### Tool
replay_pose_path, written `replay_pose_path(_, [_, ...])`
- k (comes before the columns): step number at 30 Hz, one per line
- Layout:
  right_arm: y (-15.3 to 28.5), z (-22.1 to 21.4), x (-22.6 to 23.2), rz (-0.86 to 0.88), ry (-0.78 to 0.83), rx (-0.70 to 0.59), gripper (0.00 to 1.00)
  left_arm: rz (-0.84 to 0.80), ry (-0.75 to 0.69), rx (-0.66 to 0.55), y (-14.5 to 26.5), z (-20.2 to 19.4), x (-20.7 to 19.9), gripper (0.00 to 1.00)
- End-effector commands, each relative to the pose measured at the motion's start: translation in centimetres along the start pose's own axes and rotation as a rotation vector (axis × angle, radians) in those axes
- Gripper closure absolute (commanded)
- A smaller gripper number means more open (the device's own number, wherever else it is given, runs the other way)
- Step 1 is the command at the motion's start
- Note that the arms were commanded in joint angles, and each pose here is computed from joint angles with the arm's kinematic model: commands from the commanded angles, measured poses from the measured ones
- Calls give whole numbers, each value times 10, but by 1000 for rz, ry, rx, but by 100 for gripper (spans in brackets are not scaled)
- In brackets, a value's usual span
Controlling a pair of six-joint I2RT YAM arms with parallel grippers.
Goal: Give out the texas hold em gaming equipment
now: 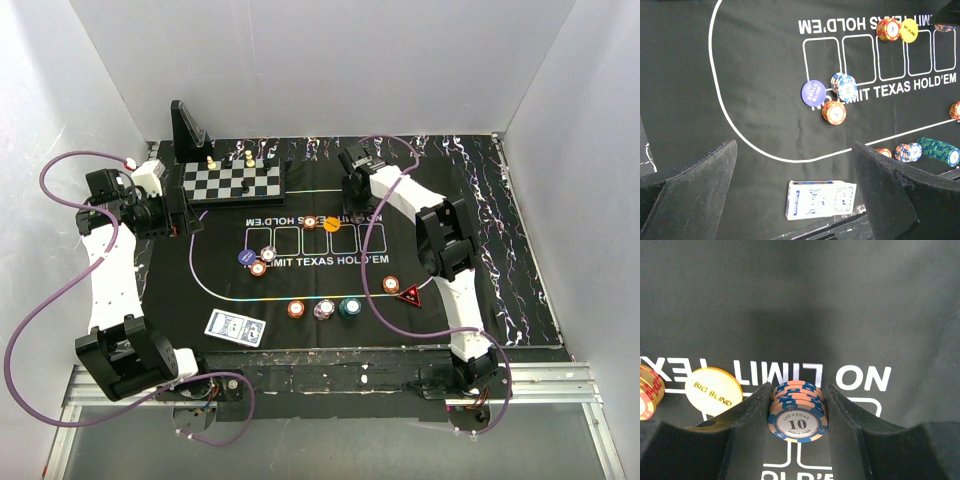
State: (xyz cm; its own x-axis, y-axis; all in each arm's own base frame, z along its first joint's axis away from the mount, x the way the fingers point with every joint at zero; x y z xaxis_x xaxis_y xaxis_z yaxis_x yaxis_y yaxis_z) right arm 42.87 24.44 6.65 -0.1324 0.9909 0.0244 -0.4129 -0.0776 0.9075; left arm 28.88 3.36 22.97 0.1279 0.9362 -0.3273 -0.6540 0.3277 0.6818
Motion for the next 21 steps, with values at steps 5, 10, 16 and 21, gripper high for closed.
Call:
replay_pose_path(5, [-8,16,8,23,6,-16,68,-12,-25,-34,6,9,-3,0])
replay_pose_path(10, [-10,17,12,46,2,-8,68,-15,-23,-30,4,9,-2,0])
replay_pose_path(16, [-8,20,16,57,-3,-4,57,-6,-22,-28,4,7,-1,0])
replay_pose_path(21, [-10,15,15,55,-4,27,34,0,-21,-29,5,6,-1,0])
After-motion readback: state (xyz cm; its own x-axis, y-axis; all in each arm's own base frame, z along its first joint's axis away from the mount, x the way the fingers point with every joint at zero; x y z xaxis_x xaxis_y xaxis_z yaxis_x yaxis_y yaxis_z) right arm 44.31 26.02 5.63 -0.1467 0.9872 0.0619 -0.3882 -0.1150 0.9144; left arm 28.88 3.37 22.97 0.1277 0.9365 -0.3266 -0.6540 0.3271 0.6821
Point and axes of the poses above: each gripper's point midway between its finger pads, its own y axis back along the fingers, its own x axis along the line the jaws close on, z = x × y, the point moved 3 cm from there along y, back along the fingers, and after that the axes turned 1 degree about y, right-handed, at the moved point
